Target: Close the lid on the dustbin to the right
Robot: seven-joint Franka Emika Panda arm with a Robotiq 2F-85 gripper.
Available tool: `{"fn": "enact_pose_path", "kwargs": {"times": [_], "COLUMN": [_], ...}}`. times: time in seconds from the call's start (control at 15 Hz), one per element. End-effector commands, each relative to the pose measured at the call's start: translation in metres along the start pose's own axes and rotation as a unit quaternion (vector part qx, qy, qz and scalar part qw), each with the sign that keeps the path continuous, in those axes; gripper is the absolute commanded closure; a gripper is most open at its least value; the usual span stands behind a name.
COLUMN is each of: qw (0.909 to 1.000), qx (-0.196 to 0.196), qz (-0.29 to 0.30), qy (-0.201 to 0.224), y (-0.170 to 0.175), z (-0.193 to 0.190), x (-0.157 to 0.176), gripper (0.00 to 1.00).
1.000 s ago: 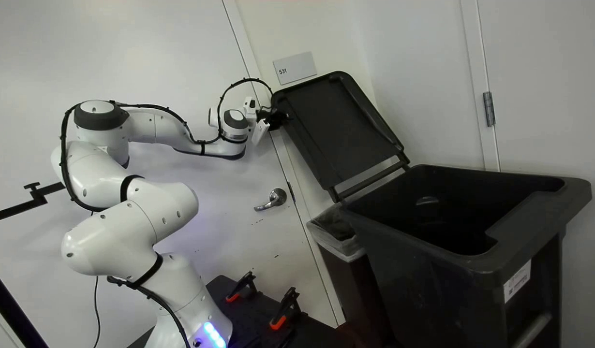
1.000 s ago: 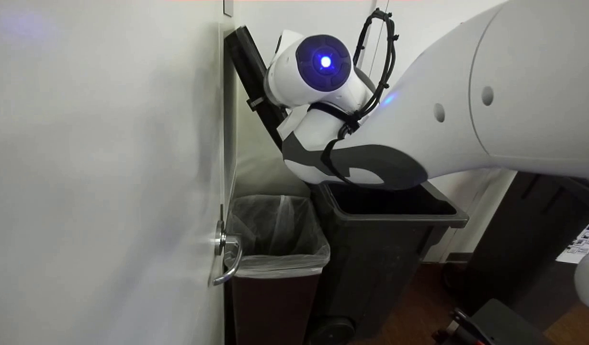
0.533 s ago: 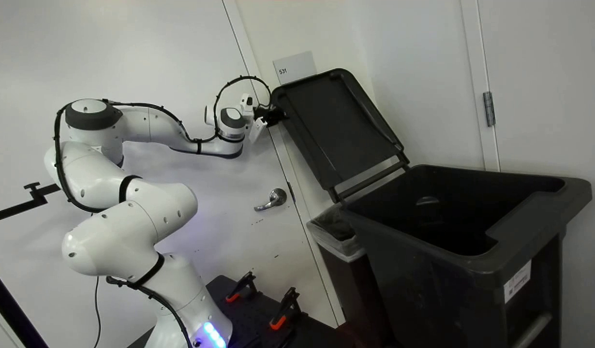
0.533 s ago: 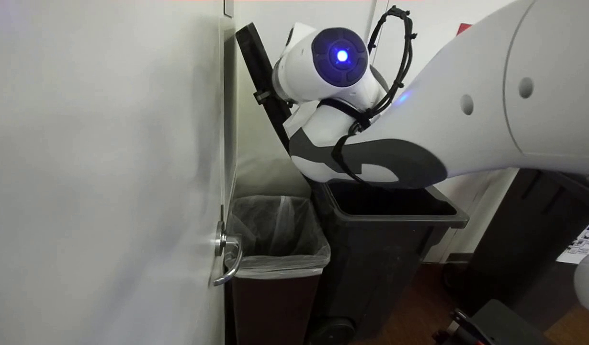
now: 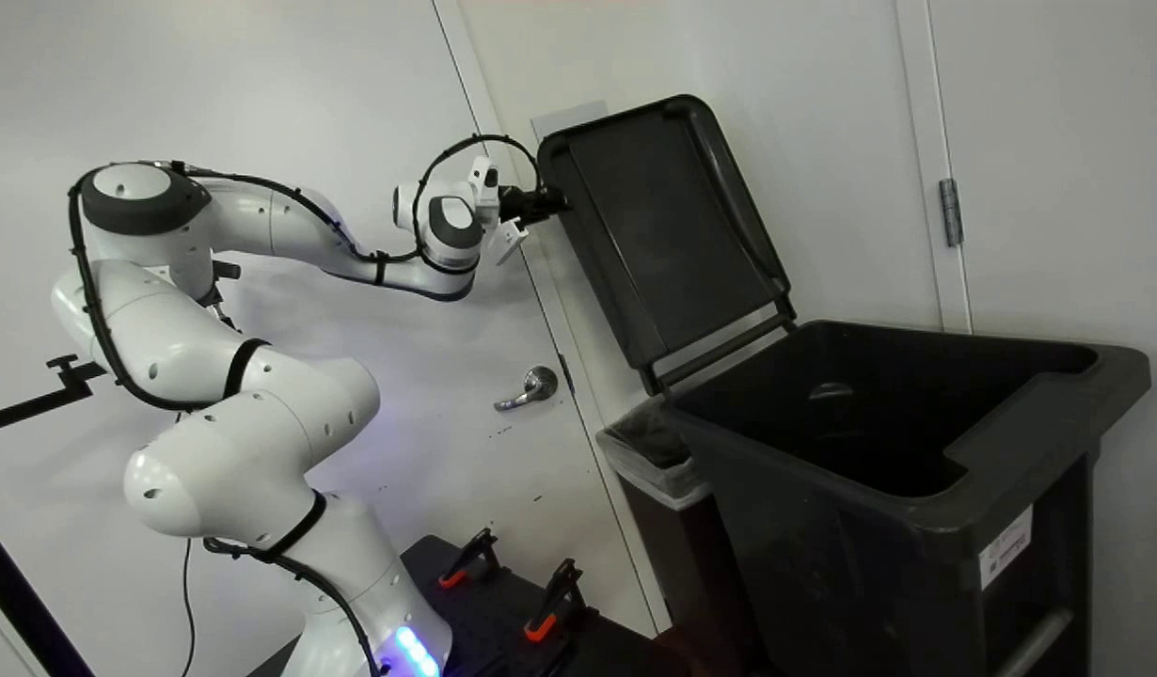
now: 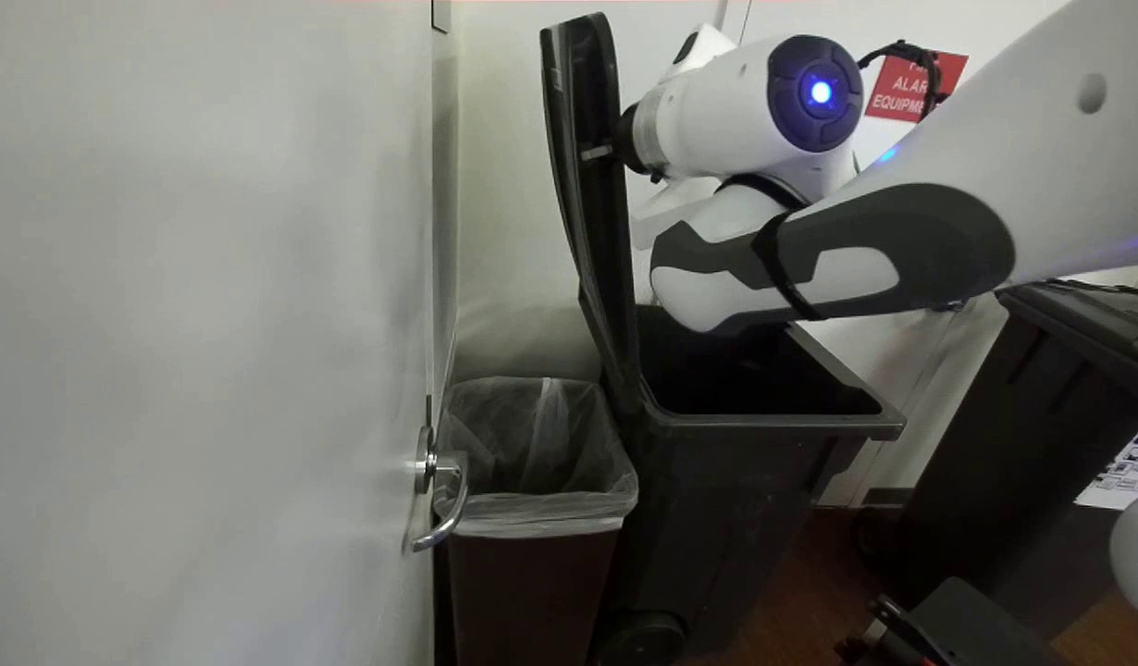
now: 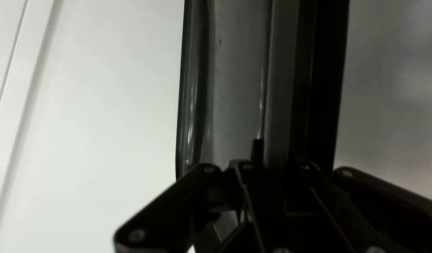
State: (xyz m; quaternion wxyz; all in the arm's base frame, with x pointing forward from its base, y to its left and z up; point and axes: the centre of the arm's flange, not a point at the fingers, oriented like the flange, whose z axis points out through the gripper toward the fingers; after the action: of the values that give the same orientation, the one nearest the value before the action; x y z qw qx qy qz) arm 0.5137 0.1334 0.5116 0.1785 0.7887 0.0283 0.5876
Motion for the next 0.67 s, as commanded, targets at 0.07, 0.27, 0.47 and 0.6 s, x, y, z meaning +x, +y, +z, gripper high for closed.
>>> {"fn": "enact_pose_path", "kwargs": {"times": [0.07,0.27,0.47,0.6], "qw": [0.9979,0.9946,0.9905,0.9876], "qx": [0.017,0.019,0.018,0.017], "qz": [0.061,0.102,0.136,0.155], "qy": [0.014,0.003,-0.013,-0.022], "y": [0.067,0.094,0.116,0.128], "z": [-0.010,-0.012,-0.012,-0.012], "x": [-0.028,-0.041,-0.059,-0.069], "gripper": [0.97,0.97,0.97,0.97]}}
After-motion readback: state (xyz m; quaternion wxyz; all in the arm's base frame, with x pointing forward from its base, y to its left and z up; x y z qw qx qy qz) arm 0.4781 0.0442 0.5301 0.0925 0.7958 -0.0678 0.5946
